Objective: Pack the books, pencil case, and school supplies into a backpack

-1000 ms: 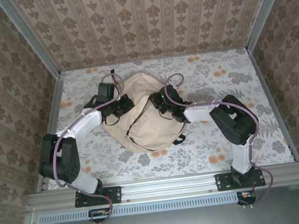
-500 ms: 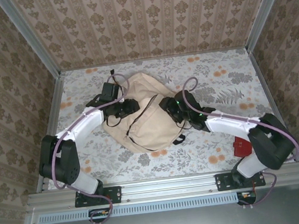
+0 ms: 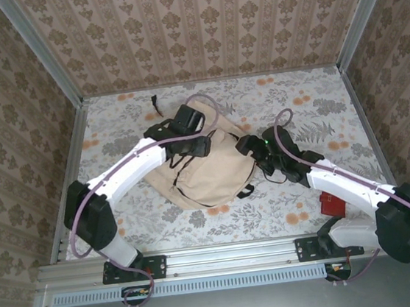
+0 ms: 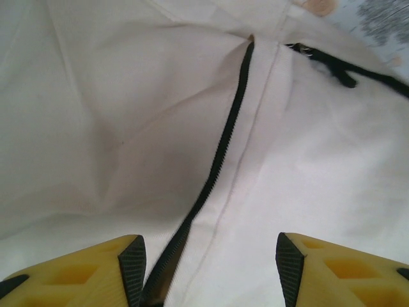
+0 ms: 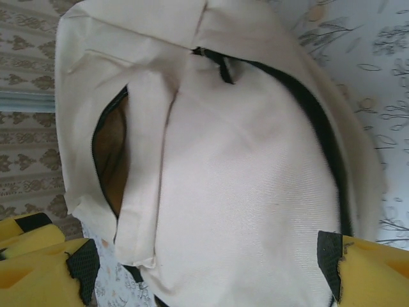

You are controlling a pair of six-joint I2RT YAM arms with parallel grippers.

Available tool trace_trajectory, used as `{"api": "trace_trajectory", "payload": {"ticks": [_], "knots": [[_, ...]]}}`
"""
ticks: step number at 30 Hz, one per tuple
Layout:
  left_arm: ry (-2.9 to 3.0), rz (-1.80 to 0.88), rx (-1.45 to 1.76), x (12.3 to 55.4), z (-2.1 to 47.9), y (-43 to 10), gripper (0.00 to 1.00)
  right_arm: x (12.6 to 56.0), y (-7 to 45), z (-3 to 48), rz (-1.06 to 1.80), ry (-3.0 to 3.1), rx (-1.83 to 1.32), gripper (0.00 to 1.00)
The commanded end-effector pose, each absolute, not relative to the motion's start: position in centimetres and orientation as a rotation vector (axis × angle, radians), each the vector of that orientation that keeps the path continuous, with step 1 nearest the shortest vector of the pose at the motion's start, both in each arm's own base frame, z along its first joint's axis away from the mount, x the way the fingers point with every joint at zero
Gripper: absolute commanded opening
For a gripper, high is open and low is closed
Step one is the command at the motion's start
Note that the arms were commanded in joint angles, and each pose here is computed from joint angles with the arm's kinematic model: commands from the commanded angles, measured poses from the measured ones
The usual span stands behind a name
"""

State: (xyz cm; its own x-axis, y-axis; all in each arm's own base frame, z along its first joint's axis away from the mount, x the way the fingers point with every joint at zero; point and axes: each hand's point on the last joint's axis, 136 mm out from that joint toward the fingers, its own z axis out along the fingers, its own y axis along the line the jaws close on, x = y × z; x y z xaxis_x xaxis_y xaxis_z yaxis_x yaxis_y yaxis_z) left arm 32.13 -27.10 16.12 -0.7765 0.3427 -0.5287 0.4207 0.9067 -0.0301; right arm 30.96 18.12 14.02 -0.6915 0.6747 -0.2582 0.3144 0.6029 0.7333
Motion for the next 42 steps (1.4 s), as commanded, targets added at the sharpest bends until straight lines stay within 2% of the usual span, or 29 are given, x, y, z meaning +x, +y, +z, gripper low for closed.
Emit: {"api": "trace_trajectory", "payload": {"ticks": [1, 6, 9, 14, 17, 20, 24, 26, 28, 31, 33, 38, 42], "knots": [[2.54, 0.066, 0.647, 33.0, 14.7, -25.9, 0.57, 30.4, 17.9, 14.1, 0.965, 2.338, 0.747, 0.92], [2.521, 0.16, 0.689, 34.2, 14.3, -27.1, 0.55, 30.5, 18.0, 14.5, 1.037, 2.329, 0.717, 0.92], [2.512, 0.209, 0.709, 34.8, 13.9, -27.5, 0.59, 30.5, 18.1, 14.4, 1.08, 2.335, 0.708, 0.92], [2.504, 0.425, 0.641, 36.0, 13.9, -25.7, 0.64, 30.8, 18.2, 14.9, 1.134, 2.321, 0.698, 0.92], [2.488, 0.497, 0.608, 36.2, 14.4, -24.7, 0.63, 31.0, 18.5, 15.5, 1.155, 2.311, 0.686, 0.92], [2.476, 0.495, 0.596, 36.2, 15.2, -24.5, 0.56, 31.4, 18.9, 15.9, 1.182, 2.304, 0.683, 0.92], [2.454, 0.436, 0.605, 36.1, 16.6, -24.8, 0.39, 32.3, 19.8, 16.2, 1.239, 2.284, 0.695, 0.89], [2.452, 0.393, 0.615, 36.0, 16.9, -25.0, 0.33, 32.8, 20.6, 16.3, 1.268, 2.276, 0.699, 0.86], [2.45, 0.351, 0.63, 36.1, 16.9, -25.2, 0.28, 33.6, 21.5, 16.5, 1.288, 2.269, 0.692, 0.78], [2.454, 0.293, 0.64, 36.4, 16.7, -25.3, 0.27, 34.9, 22.3, 16.7, 1.297, 2.246, 0.704, 0.7], [2.467, 0.263, 0.656, 36.4, 16.5, -25.2, 0.29, 35.7, 22.7, 16.3, 1.3, 2.245, 0.71, 0.68], [2.513, 0.064, 0.789, 35.2, 15.8, -26.0, 0.54, 36.7, 24.2, 16.3, 1.327, 2.266, 0.68, 0.68], [2.542, -0.095, 0.854, 34.6, 15.1, -26.6, 0.58, 37.1, 24.9, 16.1, 1.346, 2.283, 0.666, 0.68]]}}
